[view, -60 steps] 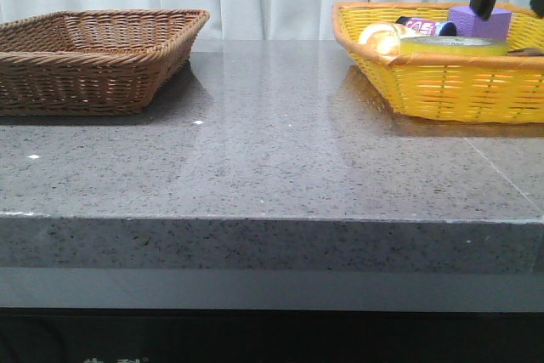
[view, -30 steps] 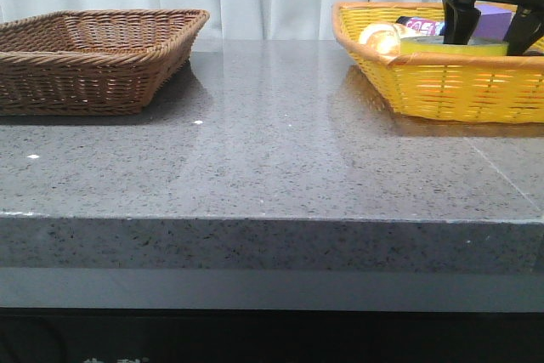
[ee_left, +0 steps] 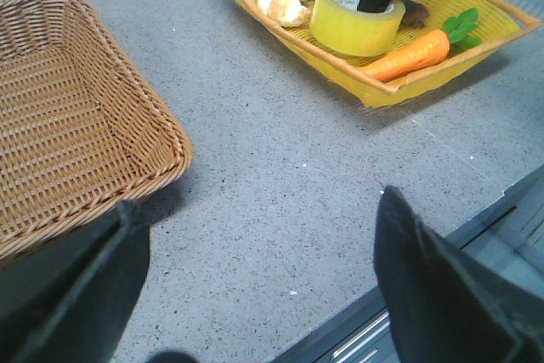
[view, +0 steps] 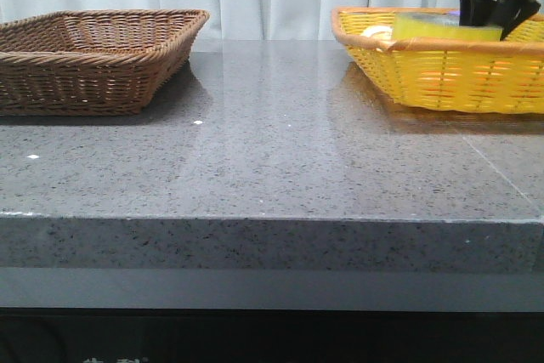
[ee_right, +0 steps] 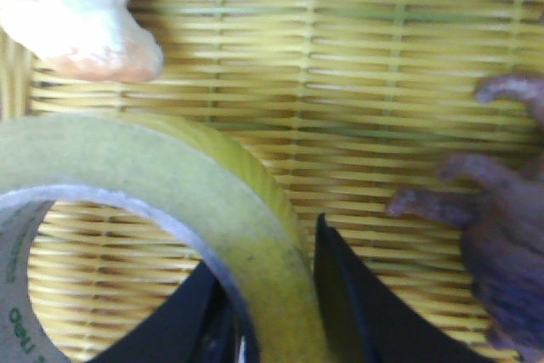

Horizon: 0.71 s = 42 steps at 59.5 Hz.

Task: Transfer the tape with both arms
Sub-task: 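Lower the right gripper into the yellow basket and grasp the tape roll, then lift the tape roll and set it on the table between baskets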

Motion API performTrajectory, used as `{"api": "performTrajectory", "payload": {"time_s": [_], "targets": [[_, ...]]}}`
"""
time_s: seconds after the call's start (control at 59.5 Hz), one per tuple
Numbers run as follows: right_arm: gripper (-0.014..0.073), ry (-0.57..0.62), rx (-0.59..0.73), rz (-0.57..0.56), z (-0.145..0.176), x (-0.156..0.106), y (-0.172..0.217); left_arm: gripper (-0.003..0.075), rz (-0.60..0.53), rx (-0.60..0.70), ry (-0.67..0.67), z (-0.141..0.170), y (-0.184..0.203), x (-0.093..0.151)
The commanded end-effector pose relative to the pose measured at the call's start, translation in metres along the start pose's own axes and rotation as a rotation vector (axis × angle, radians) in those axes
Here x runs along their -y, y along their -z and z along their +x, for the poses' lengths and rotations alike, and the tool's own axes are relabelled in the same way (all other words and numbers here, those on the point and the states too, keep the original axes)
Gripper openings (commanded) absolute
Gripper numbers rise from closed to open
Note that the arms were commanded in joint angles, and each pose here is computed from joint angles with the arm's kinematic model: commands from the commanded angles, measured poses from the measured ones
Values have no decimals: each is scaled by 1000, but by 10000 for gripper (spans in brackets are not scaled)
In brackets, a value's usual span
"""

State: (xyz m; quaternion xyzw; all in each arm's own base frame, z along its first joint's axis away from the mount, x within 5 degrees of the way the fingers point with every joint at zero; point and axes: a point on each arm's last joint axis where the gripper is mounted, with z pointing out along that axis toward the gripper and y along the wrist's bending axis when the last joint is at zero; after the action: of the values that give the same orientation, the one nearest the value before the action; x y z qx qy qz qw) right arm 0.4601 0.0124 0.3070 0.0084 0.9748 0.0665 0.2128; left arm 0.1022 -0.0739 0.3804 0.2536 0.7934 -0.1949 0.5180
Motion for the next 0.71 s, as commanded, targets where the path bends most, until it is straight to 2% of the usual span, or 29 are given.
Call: {"api": "performTrajectory", "payload": {"time_s": [0.0,0.218,0.319,0.487,0.689], "targets": [[195,25,168,-27,-8,-10,70,542,5,114,10,-17,5,1],[195,50,260,-64,-2,-26,117,542,5,114,10,-17,5,1],[195,109,299,-88,5,-45,137,542,5,114,10,-17,5,1],[195,246,322,-151,19,-91,155,542,5,114,10,-17,5,1],[195,407,290,-201,38,-153,149,542,5,114,10,-17,5,1]]}}
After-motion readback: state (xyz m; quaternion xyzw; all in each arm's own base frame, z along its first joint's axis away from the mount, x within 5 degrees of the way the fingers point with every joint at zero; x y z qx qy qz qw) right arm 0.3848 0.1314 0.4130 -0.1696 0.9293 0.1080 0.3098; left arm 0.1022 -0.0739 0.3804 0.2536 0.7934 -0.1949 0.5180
